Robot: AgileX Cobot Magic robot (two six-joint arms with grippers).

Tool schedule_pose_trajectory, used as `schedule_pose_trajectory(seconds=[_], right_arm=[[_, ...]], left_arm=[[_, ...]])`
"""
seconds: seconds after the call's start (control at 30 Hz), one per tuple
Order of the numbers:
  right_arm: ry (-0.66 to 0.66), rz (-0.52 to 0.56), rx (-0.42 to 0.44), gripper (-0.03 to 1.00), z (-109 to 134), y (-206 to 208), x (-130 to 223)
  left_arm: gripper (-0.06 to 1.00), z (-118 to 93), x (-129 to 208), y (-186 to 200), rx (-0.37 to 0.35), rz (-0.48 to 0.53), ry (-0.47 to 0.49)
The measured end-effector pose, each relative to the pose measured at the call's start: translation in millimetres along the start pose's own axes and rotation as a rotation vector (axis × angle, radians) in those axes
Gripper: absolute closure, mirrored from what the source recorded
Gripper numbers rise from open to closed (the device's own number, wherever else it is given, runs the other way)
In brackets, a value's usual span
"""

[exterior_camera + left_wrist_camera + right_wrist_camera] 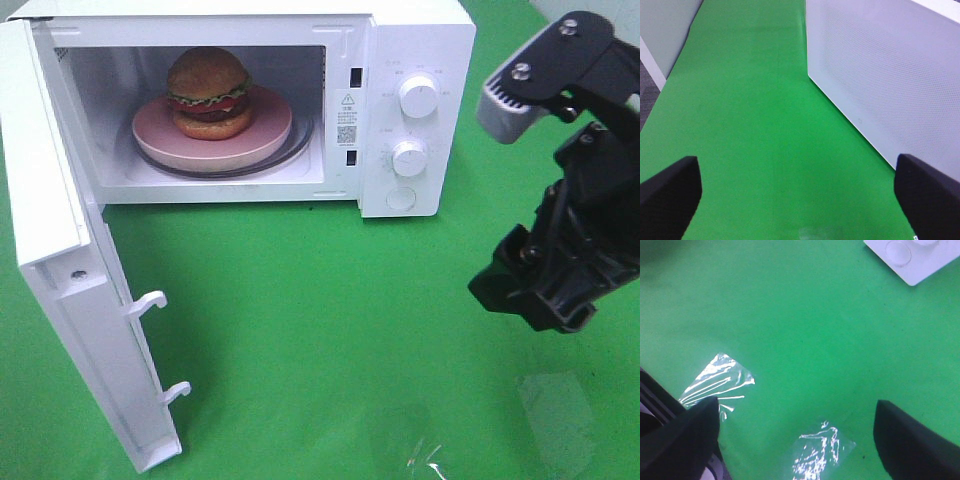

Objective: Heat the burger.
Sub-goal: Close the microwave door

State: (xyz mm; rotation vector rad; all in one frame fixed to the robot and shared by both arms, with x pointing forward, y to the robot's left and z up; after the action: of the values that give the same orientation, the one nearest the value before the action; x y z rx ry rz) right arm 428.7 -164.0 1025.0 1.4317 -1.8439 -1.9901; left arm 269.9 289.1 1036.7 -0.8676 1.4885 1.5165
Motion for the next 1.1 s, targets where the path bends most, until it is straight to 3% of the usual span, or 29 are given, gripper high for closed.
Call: schedule_pose_trajectory(seconds=[0.53,0.77,0.83,1.1], right_arm=[[-0.125,-0.045,0.035,0.22,-6.6,71.6,50.3],[-0.263,-0.11,0.134,0.22,-21.5,92.0,83.0],[-0.343,-0.163,0.207,0.22,-25.7,102.6,104.8],[-0.489,-0.25,0.314,0.22,-24.7,112.5,135.4]], left_arm=[[-0.05,0.0,0.0,0.0,0.0,0.0,0.0],[-0.05,0.0,0.0,0.0,0.0,0.0,0.0],[-0.05,0.0,0.0,0.0,0.0,0.0,0.0],[-0.05,0.0,0.0,0.0,0.0,0.0,0.0]])
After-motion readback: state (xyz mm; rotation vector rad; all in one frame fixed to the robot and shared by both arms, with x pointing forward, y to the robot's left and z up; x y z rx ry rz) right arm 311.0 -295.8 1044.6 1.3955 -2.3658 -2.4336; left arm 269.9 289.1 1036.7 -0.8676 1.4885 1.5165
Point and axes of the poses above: a point on each arm's last joint axis where the gripper is mounted, y pointing back along that axis away from the gripper, z along the wrist's bending axis when the last joint is at zero, x = y × z, the point moved 4 cm from there along -y, pointing out along that axis toward the gripper, and after that the axes turned 2 degrees about -y, right-handed, at the moved point
